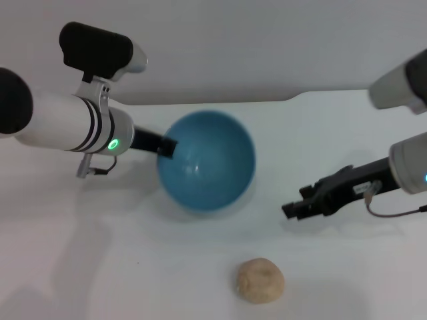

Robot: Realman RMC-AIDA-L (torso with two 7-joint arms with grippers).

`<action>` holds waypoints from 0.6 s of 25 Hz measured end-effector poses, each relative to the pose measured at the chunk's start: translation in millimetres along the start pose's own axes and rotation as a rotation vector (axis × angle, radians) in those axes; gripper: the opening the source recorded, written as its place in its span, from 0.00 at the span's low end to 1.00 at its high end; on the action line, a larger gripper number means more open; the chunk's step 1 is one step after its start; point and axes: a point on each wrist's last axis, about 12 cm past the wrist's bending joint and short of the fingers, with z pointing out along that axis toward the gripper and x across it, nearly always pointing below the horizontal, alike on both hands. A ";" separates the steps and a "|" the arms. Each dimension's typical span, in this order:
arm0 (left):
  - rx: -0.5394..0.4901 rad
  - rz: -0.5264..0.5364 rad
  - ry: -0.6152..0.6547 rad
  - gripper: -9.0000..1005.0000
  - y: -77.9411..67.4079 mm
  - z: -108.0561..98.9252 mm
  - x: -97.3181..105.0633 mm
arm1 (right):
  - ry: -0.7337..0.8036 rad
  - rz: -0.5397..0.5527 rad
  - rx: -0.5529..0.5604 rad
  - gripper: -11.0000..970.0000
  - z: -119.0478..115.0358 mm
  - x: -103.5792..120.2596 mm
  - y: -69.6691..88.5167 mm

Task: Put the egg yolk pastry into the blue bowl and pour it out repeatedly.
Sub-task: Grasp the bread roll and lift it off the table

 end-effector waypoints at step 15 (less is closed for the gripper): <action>-0.101 0.008 0.220 0.01 -5.4 -2.3 2.6 | 0.250 -0.149 -0.036 0.57 45.4 -14.7 40.5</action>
